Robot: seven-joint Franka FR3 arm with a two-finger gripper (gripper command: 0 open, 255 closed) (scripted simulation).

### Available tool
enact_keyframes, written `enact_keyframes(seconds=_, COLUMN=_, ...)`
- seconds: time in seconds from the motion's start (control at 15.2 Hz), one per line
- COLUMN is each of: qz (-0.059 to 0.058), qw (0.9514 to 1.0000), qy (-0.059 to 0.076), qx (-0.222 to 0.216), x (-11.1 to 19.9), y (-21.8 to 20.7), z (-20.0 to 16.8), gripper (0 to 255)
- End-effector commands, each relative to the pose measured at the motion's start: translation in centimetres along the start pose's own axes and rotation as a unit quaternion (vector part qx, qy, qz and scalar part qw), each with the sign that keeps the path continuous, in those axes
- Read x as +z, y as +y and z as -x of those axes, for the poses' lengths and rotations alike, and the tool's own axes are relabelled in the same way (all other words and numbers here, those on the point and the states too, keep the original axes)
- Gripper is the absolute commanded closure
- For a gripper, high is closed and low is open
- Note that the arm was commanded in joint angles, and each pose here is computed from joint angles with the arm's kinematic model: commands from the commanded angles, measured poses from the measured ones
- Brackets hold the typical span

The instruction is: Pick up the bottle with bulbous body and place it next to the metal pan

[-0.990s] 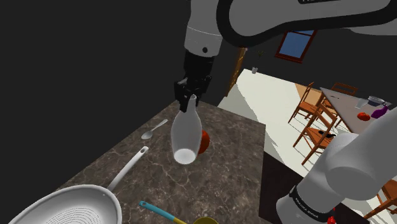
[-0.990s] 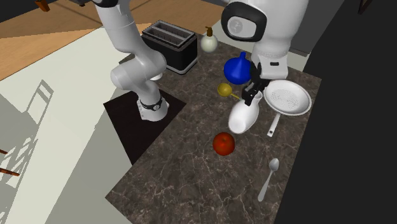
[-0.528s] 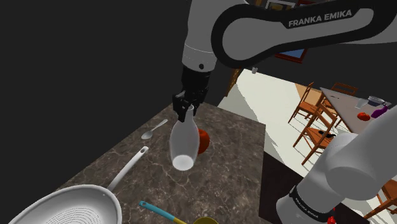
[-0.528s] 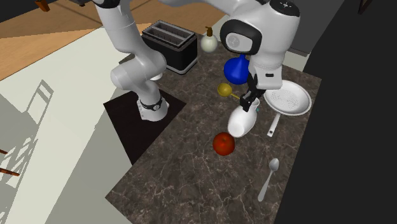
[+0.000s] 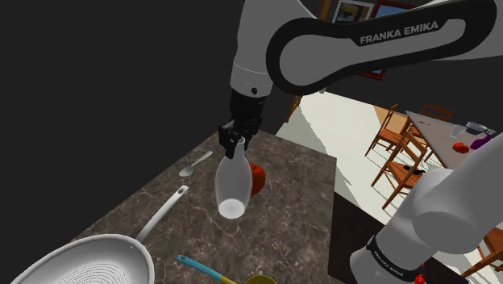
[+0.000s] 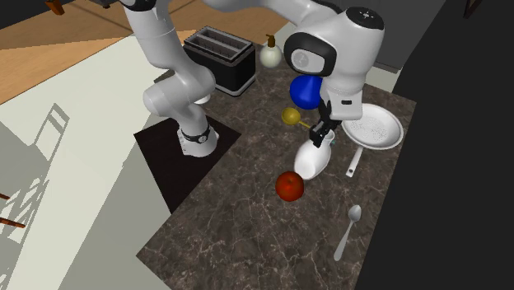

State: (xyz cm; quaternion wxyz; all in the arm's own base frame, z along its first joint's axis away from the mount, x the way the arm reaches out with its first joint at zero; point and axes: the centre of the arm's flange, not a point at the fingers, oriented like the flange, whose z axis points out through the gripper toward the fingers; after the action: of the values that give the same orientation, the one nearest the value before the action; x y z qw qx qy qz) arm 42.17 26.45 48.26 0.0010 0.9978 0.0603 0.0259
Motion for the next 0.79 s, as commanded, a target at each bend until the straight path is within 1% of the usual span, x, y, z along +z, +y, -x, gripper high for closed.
enact_keyframes(seconds=0.0, qz=0.000, qw=1.0000, qy=0.000, qx=0.000, x=0.0, y=0.0, z=0.0, gripper=255)
enact_keyframes(seconds=0.07, qz=0.000, qw=1.0000, qy=0.000, qx=0.000, x=0.0, y=0.0, z=0.0, gripper=0)
enact_keyframes(seconds=0.4, qz=0.000, qw=1.0000, qy=0.000, qx=0.000, x=0.0, y=0.0, z=0.0, gripper=0)
enact_keyframes(seconds=0.66, qz=0.000, qw=1.0000, qy=0.000, qx=0.000, x=-5.0, y=0.0, z=0.0, gripper=0)
enact_keyframes(seconds=0.73, qz=0.000, qw=1.0000, qy=0.000, qx=0.000, x=-5.0, y=0.0, z=0.0, gripper=0)
